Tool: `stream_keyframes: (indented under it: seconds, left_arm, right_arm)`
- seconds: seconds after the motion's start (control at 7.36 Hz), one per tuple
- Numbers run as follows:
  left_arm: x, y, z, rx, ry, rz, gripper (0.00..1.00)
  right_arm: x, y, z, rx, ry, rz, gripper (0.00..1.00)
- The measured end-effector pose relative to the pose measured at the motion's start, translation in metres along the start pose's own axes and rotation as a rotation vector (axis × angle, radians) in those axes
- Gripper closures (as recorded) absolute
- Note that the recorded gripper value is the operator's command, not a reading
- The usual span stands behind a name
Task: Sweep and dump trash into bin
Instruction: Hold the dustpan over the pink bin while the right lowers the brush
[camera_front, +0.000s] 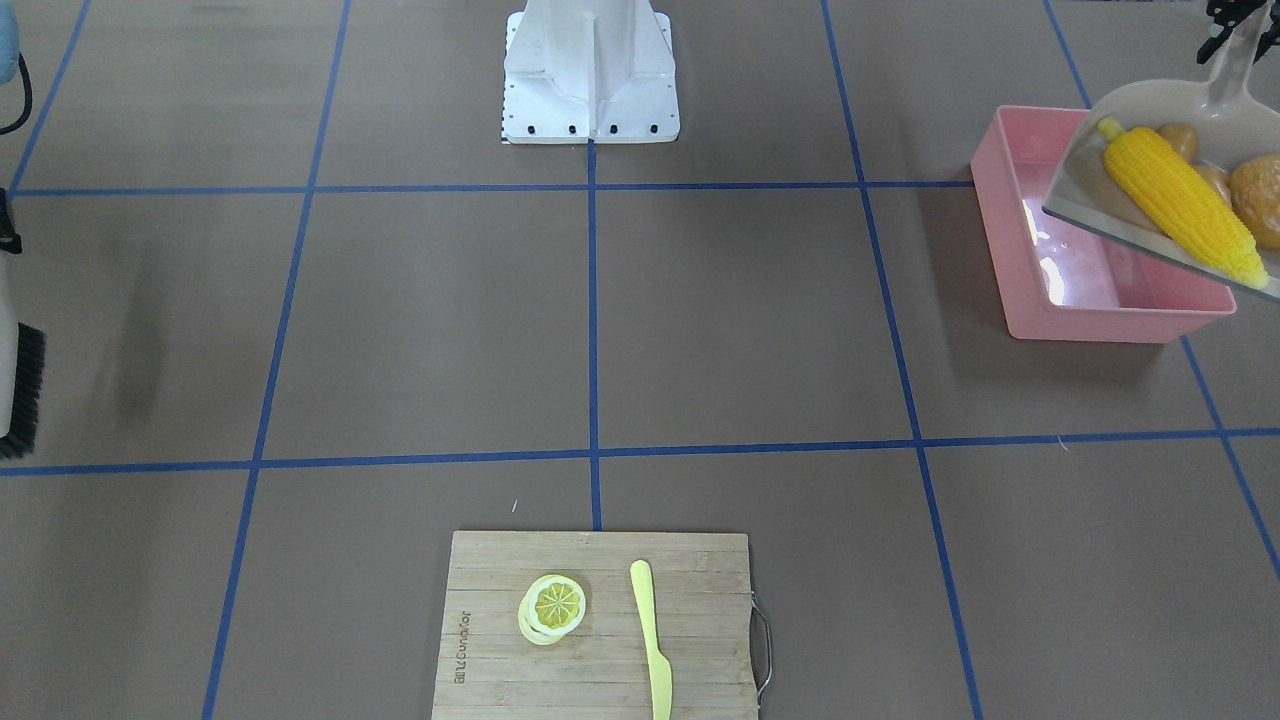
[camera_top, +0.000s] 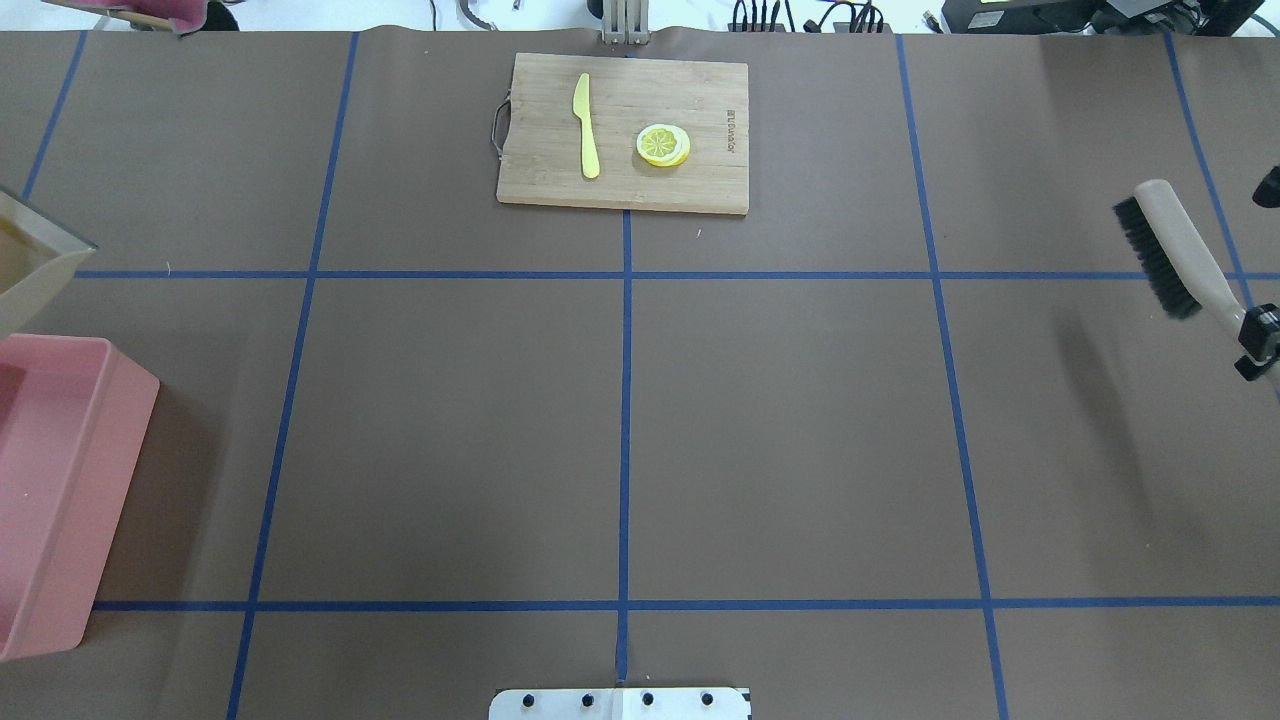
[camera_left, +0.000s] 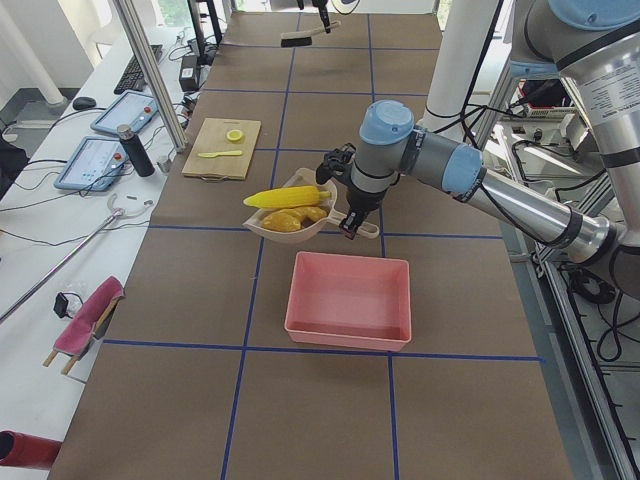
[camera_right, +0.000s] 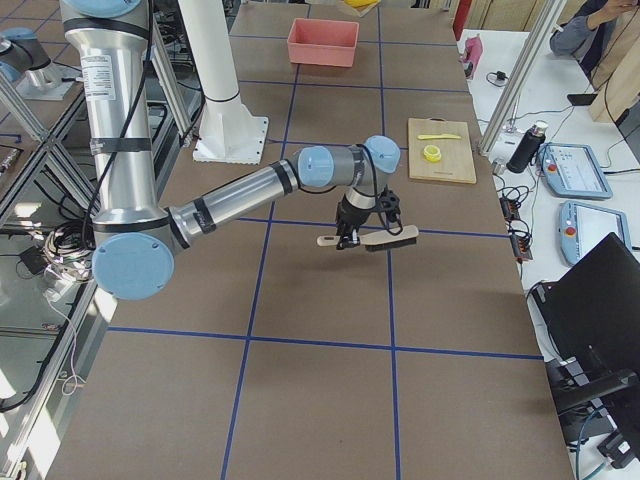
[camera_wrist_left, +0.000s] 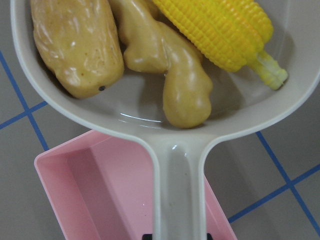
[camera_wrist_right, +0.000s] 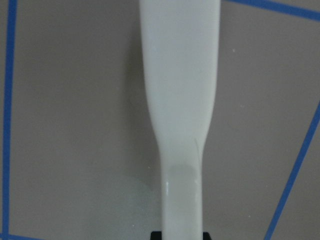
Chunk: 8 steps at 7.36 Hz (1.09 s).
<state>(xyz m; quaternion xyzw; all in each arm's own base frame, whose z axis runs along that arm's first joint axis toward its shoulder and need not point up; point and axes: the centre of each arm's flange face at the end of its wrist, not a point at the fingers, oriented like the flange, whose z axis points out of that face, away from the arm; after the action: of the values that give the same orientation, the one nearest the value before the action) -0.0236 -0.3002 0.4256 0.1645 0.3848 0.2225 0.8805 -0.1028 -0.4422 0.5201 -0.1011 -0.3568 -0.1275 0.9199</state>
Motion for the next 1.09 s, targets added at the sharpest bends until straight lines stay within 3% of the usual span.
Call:
stream_keyframes:
  seconds: [0.27,0.41,0.68,1.09]
  left_arm:
    - [-0.012,0.029,-0.002,-0.023,0.01,0.045,1.0]
    - [-0.017,0.044,-0.003,-0.03,0.015,0.067,1.0]
    - [-0.025,0.072,-0.004,-0.028,0.034,0.099,1.0]
    - [-0.046,0.118,0.004,0.022,0.071,0.126,1.0]
  right_arm:
    - [0.027,0.031,0.03,-0.058,-0.033,0.087,1.0]
    - [0.034,0.037,0.039,-0.064,-0.041,0.097,1.0]
    - [0.04,0.036,0.054,-0.054,-0.056,0.115,1.0]
    - [-0.006,0.024,0.084,-0.039,-0.073,0.157,1.0]
